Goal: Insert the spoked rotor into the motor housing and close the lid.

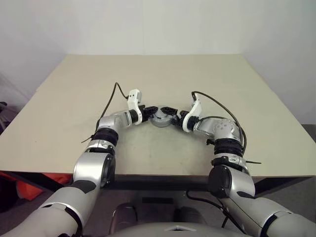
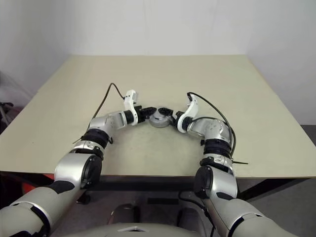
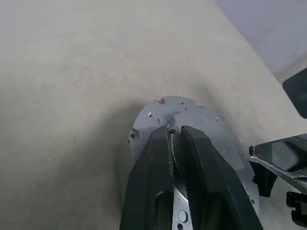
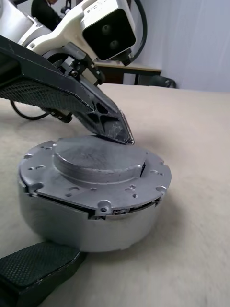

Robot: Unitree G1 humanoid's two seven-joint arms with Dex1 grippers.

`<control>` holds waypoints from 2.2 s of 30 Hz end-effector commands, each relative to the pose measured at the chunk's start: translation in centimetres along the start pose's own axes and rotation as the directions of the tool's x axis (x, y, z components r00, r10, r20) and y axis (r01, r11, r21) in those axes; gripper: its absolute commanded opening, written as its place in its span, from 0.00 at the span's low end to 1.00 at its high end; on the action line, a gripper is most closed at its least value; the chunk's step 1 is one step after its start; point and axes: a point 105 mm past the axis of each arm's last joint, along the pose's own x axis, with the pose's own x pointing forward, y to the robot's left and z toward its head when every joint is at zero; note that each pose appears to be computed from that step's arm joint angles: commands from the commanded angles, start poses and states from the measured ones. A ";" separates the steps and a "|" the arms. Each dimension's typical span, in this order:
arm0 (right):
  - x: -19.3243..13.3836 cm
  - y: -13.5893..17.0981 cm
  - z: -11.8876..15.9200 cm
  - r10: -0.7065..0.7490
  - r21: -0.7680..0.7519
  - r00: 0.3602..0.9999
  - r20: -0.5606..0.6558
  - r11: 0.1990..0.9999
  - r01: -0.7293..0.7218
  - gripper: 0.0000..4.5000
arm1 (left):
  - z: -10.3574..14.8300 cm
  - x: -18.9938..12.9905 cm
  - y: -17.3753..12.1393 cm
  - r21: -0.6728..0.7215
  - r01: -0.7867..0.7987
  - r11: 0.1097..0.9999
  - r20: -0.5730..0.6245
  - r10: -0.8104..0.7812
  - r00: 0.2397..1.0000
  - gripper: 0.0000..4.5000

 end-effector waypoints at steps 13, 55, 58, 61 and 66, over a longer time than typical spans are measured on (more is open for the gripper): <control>2.1 1.2 -1.8 0.039 0.011 0.997 -0.062 0.999 -0.038 0.49 | -2.1 0.5 -0.1 -0.016 -0.006 1.000 -0.056 0.005 0.998 0.10; 0.4 2.9 3.3 0.162 0.240 0.972 0.170 0.950 -0.200 0.46 | 2.4 -8.7 6.4 -0.426 -0.027 0.904 0.372 0.202 0.906 0.10; -0.1 4.3 4.2 0.230 0.230 0.951 0.206 0.934 -0.275 0.46 | 2.3 -8.6 5.6 -0.449 0.020 0.893 0.379 0.170 0.910 0.10; -0.7 5.4 5.0 0.282 0.221 0.929 0.239 0.916 -0.335 0.46 | 2.7 -8.7 4.4 -0.485 0.110 0.867 0.412 0.115 0.904 0.10; -1.6 7.2 5.7 0.370 0.195 0.891 0.261 0.884 -0.425 0.46 | 2.9 -9.4 2.1 -0.488 0.233 0.841 0.454 0.017 0.891 0.10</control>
